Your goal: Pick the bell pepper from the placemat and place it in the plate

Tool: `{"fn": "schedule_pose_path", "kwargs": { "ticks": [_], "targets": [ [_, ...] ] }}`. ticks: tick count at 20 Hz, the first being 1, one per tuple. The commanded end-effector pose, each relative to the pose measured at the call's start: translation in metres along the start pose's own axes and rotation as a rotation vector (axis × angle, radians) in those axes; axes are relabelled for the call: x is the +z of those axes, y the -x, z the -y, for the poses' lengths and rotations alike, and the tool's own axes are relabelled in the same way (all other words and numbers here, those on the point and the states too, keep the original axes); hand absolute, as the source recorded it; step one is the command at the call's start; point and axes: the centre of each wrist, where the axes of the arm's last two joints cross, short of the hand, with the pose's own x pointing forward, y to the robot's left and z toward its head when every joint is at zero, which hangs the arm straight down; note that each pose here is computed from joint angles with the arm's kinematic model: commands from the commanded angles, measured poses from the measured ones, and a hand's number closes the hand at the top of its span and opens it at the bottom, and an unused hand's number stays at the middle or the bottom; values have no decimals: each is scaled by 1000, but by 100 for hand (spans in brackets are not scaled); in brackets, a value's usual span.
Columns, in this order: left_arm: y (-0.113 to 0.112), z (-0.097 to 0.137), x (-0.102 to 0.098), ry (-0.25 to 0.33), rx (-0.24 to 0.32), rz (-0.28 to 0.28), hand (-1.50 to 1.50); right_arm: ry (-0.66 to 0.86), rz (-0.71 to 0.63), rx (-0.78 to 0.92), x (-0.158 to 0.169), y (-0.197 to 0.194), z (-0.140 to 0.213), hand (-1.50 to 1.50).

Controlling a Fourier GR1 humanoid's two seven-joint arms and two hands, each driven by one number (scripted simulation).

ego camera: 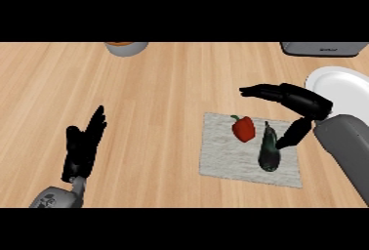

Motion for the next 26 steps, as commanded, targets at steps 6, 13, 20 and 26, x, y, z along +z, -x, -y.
{"fn": "schedule_pose_path", "kwargs": {
  "ticks": [6, 13, 20, 26],
  "targets": [
    [-12, -11, 10, -7, -4, 6, 0, -351, -166, 152, -51, -17, 10, -150],
    [15, 11, 11, -29, 3, -23, 0, -400, -199, 167, -70, -9, -9, -150],
    [16, -2, 12, -14, -5, -2, 0, -446, -195, 166, -71, 9, -11, -150],
    [1, 0, 19, -25, -8, -10, 0, -453, -211, 169, -83, -1, -55, -150]
  ]
}}
